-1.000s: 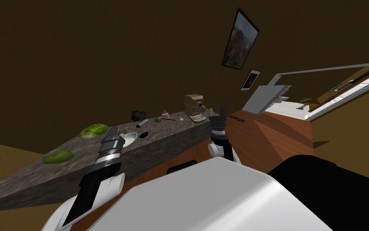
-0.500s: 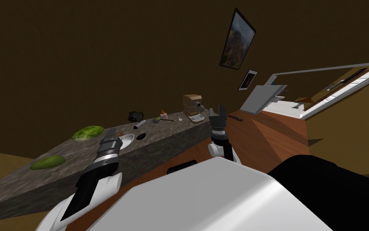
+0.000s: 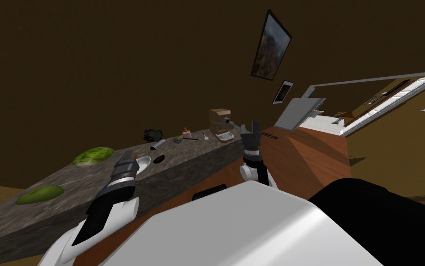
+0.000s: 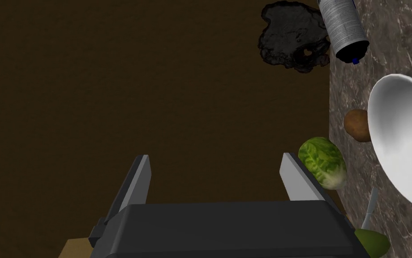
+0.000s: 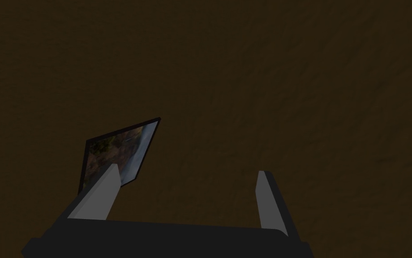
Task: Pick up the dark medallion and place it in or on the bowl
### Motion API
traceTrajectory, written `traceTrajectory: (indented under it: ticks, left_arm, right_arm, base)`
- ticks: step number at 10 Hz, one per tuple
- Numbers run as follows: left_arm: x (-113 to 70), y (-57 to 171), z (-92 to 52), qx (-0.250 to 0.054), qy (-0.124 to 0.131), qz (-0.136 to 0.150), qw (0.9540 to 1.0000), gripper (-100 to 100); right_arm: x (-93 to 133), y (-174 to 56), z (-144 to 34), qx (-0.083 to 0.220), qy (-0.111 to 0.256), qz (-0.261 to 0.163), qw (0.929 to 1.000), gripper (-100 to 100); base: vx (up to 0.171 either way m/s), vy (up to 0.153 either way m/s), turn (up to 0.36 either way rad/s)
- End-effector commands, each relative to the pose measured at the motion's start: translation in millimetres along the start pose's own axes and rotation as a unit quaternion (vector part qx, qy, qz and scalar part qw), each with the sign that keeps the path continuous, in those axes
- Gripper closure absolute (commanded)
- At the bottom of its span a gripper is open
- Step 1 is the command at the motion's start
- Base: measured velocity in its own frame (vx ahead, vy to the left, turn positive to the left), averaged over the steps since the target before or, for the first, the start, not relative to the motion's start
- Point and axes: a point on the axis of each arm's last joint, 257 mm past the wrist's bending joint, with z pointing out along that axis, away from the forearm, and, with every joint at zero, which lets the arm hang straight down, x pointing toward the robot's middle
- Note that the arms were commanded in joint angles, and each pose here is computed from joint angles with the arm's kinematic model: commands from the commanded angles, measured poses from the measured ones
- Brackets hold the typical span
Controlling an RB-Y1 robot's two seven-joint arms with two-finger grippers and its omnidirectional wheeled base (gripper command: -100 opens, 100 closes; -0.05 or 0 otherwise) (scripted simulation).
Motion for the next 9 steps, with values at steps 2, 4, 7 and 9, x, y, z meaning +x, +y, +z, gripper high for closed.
traceTrajectory:
  ticks: [2, 4, 7, 9]
  left_arm:
    - [-10.6, 23.0, 4.4, -0.039, -0.013, 0.000, 0.9991, -100]
    - [-18.4, 40.2, 6.3, -0.069, -0.023, -0.002, 0.9973, -100]
    - [-26.3, 63.5, 5.8, -0.112, -0.034, -0.005, 0.9932, -100]
    - [-33.4, 78.6, 5.8, -0.138, -0.043, -0.008, 0.9895, -100]
  right_arm:
    - [0.0, 0.0, 0.0, 0.000, 0.000, 0.000, 1.0000, 0]
    - [0.0, 0.0, 0.0, 0.000, 0.000, 0.000, 1.0000, 0]
    - [0.0, 0.0, 0.0, 0.000, 0.000, 0.000, 1.0000, 0]
    - [0.0, 0.0, 0.0, 0.000, 0.000, 0.000, 1.0000, 0]
  base:
    - [0.030, -0.027, -0.046]
    - [0.037, -0.019, -0.049]
    - [0.038, -0.018, -0.038]
    - [0.038, -0.022, -0.048]
